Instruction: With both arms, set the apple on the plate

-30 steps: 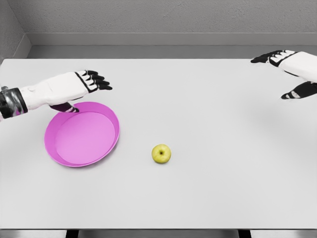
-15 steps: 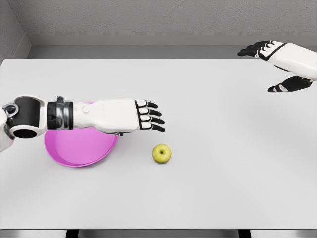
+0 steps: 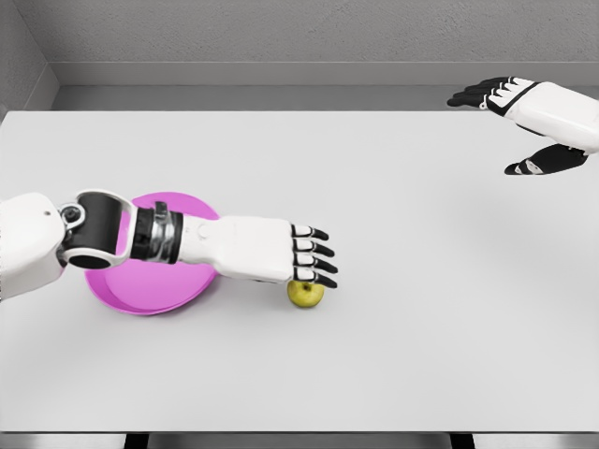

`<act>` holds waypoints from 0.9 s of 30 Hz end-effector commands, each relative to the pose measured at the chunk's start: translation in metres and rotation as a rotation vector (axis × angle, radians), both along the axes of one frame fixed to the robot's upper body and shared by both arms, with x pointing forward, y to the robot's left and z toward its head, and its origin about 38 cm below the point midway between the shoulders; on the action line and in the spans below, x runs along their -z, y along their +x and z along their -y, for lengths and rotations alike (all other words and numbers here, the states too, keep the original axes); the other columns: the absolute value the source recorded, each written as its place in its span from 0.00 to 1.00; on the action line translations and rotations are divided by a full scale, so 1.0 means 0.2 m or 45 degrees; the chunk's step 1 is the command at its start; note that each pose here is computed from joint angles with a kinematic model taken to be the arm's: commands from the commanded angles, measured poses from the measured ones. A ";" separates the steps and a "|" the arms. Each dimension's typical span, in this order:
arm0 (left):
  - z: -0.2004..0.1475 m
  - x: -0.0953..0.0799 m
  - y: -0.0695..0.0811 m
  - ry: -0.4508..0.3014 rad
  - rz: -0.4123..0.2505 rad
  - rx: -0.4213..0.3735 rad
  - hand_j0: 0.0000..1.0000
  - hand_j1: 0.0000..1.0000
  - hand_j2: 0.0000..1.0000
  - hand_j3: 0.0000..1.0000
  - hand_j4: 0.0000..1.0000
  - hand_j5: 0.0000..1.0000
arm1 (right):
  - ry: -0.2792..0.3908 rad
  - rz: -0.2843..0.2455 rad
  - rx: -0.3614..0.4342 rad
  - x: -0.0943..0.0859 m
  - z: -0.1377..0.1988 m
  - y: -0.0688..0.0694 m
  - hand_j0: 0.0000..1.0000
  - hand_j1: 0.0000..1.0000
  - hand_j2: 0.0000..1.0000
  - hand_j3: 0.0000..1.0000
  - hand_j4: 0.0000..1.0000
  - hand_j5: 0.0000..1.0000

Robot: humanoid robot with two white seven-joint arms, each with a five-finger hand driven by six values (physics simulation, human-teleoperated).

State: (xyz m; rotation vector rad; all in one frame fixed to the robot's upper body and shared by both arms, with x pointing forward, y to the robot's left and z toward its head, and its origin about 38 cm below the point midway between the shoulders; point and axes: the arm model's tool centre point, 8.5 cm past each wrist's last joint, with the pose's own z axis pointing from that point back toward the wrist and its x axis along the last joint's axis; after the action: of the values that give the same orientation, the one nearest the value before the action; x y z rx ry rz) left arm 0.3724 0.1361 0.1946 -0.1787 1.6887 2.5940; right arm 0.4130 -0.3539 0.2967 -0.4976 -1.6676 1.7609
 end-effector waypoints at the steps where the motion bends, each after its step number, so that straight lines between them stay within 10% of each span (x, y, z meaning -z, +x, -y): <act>1: 0.02 0.04 -0.01 0.053 0.000 0.017 1.00 1.00 1.00 1.00 1.00 1.00 | 0.007 -0.002 0.002 0.00 0.00 0.00 1.00 1.00 1.00 1.00 1.00 1.00; 27: 0.11 0.10 0.01 0.178 0.081 0.072 0.99 0.99 0.99 0.99 0.99 0.99 | 0.011 -0.010 -0.007 0.01 -0.01 0.00 1.00 1.00 1.00 1.00 1.00 1.00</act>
State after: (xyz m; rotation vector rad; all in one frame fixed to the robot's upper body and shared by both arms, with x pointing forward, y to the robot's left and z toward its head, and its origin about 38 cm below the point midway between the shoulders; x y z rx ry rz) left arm 0.3737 0.1144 0.1751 -0.2062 1.4575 2.6243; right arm 0.4131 -0.3514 0.2937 -0.4863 -1.6691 1.7618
